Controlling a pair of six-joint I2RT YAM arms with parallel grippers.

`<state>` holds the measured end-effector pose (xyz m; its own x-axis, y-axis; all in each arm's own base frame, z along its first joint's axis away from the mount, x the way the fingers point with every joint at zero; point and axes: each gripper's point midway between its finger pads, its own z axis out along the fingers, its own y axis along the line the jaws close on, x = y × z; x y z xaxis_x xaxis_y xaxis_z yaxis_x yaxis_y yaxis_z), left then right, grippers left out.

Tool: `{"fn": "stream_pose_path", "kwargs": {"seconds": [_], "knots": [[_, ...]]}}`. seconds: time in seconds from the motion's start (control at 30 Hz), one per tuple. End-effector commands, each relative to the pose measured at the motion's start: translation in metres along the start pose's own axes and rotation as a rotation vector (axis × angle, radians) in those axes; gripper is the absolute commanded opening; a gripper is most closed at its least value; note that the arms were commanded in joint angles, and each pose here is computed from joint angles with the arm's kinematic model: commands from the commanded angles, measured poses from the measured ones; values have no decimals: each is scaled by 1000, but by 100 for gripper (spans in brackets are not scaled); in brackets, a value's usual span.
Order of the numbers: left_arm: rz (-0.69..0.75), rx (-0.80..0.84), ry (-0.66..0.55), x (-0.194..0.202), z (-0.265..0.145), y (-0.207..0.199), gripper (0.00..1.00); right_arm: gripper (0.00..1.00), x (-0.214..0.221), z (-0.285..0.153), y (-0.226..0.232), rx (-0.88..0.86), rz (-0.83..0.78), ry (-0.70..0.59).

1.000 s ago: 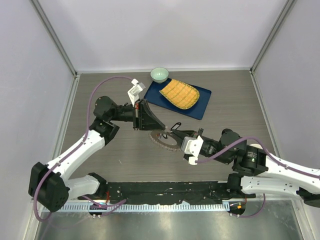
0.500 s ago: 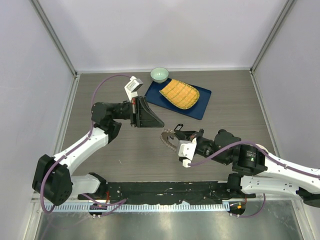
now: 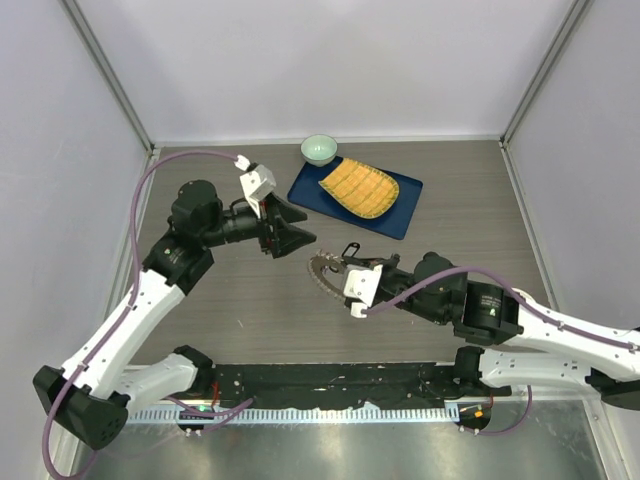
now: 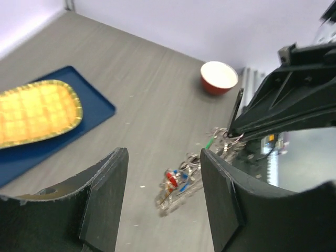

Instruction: Remove the keys from the keyring

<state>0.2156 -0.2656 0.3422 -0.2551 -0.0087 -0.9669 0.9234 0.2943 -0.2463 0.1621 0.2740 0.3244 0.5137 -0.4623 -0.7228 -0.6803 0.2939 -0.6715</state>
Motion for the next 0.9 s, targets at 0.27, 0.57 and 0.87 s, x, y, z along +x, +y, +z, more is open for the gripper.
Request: {"fn": "stream_pose_path", "kwargs": {"seconds": [0.27,0.57,0.87], "knots": [[391,235,235,41,0,-28,60,1,-32,12,-28,103,119,-69],[299,298,261,46,13,-30,59,1,-33,14,-28,111,127,-85],[299,290,276,40,22,-29,52,1,-27,14,-26,116,122,-71]]}}
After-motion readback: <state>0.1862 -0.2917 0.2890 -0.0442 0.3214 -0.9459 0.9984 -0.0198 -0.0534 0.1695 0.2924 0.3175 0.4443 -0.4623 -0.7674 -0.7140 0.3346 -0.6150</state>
